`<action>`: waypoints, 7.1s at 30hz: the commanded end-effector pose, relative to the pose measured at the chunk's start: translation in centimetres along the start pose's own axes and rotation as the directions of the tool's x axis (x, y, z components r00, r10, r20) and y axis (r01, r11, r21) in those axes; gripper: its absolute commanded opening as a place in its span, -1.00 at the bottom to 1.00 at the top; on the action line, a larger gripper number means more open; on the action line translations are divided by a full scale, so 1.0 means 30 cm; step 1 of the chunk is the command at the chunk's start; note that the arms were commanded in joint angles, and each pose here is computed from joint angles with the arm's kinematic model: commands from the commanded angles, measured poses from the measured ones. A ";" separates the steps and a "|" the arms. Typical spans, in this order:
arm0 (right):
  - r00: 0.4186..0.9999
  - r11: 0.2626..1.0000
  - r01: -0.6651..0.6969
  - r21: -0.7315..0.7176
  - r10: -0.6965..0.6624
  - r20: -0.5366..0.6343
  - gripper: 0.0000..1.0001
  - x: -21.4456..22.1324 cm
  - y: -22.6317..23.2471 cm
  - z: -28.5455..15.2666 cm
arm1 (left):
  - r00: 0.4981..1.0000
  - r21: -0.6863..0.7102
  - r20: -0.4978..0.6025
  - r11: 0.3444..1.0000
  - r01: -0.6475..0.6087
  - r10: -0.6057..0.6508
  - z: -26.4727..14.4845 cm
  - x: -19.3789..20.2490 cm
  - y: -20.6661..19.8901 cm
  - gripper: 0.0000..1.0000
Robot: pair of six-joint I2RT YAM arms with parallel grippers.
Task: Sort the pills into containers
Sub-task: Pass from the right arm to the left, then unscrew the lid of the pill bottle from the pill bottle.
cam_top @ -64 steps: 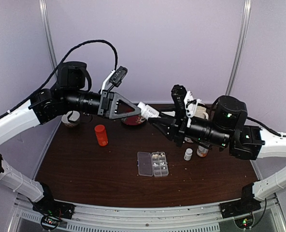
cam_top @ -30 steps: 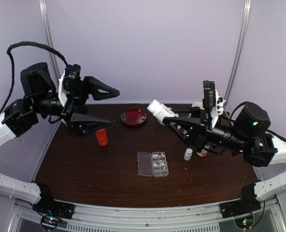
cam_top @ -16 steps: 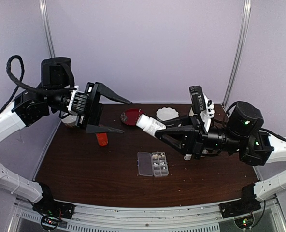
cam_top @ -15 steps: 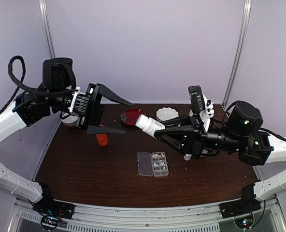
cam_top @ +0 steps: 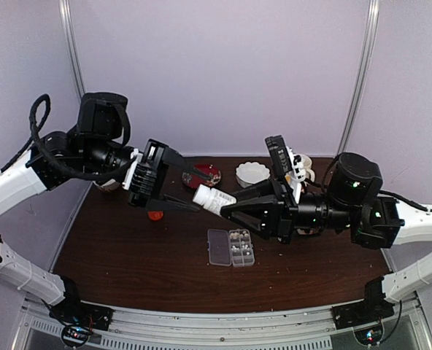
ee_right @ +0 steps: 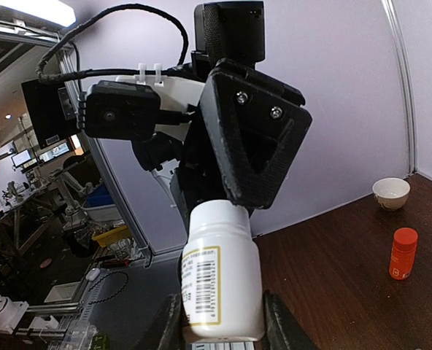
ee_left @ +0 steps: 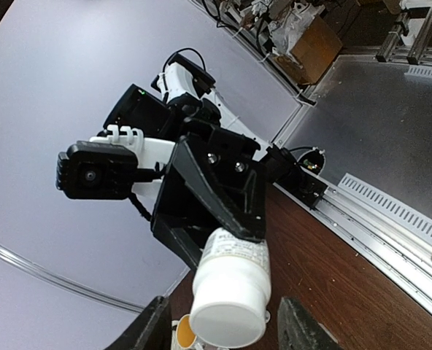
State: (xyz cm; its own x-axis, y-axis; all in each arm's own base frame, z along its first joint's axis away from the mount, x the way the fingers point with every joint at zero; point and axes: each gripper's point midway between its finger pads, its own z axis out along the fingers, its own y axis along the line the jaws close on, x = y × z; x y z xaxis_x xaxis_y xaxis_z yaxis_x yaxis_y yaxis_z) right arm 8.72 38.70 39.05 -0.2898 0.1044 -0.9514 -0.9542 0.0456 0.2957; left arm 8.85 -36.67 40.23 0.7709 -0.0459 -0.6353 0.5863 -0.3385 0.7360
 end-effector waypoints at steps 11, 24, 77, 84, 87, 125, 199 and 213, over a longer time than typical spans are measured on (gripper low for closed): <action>1.000 1.000 0.010 -0.009 -0.010 0.019 -1.00 -0.044 0.014 0.002 | 0.999 -0.008 0.028 1.000 -0.024 0.024 -0.003 -0.039 0.027 -0.59; 0.929 0.939 0.341 0.036 -0.331 -0.166 -1.00 0.043 -0.057 0.051 | 0.961 0.044 0.068 0.963 0.265 -0.267 0.039 -0.049 0.035 -1.00; 0.928 0.987 0.156 -0.050 -0.164 -0.334 -1.00 0.113 -0.052 0.030 | 0.991 0.027 -0.126 0.998 0.051 -0.048 0.037 0.024 -0.076 0.33; 0.930 0.988 0.146 -0.052 -0.155 -0.332 -1.00 0.112 -0.057 0.029 | 0.988 0.044 -0.149 0.998 0.051 -0.044 0.044 0.045 -0.086 0.04; 0.930 0.988 0.144 -0.051 -0.153 -0.335 -1.00 0.115 -0.060 0.026 | 0.987 0.046 -0.156 0.998 0.050 -0.043 0.045 0.054 -0.089 0.03; 0.989 0.994 0.102 -0.045 -0.106 -0.106 0.60 0.082 -0.046 -0.077 | 0.986 0.084 -0.159 0.995 0.056 -0.042 0.051 0.058 -0.108 -1.00; 0.985 0.983 -0.116 -0.140 0.096 -0.147 -0.06 0.172 -0.011 0.051 | 0.989 0.033 -0.130 0.996 0.080 -0.075 0.054 0.036 -0.071 -1.00; 0.991 0.986 -0.100 -0.137 0.085 -0.108 0.21 0.140 -0.006 0.038 | 0.990 0.038 -0.117 0.996 0.079 -0.075 0.046 0.025 -0.080 -1.00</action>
State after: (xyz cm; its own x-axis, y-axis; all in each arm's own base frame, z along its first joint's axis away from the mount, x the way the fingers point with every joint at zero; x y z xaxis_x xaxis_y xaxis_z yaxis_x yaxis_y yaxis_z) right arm 8.00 40.58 33.20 -0.4029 -0.0488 -0.9139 -0.9101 -0.0838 0.4057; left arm 8.11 -37.33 35.86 0.7366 0.1427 -0.6611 0.6520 -0.4097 0.6380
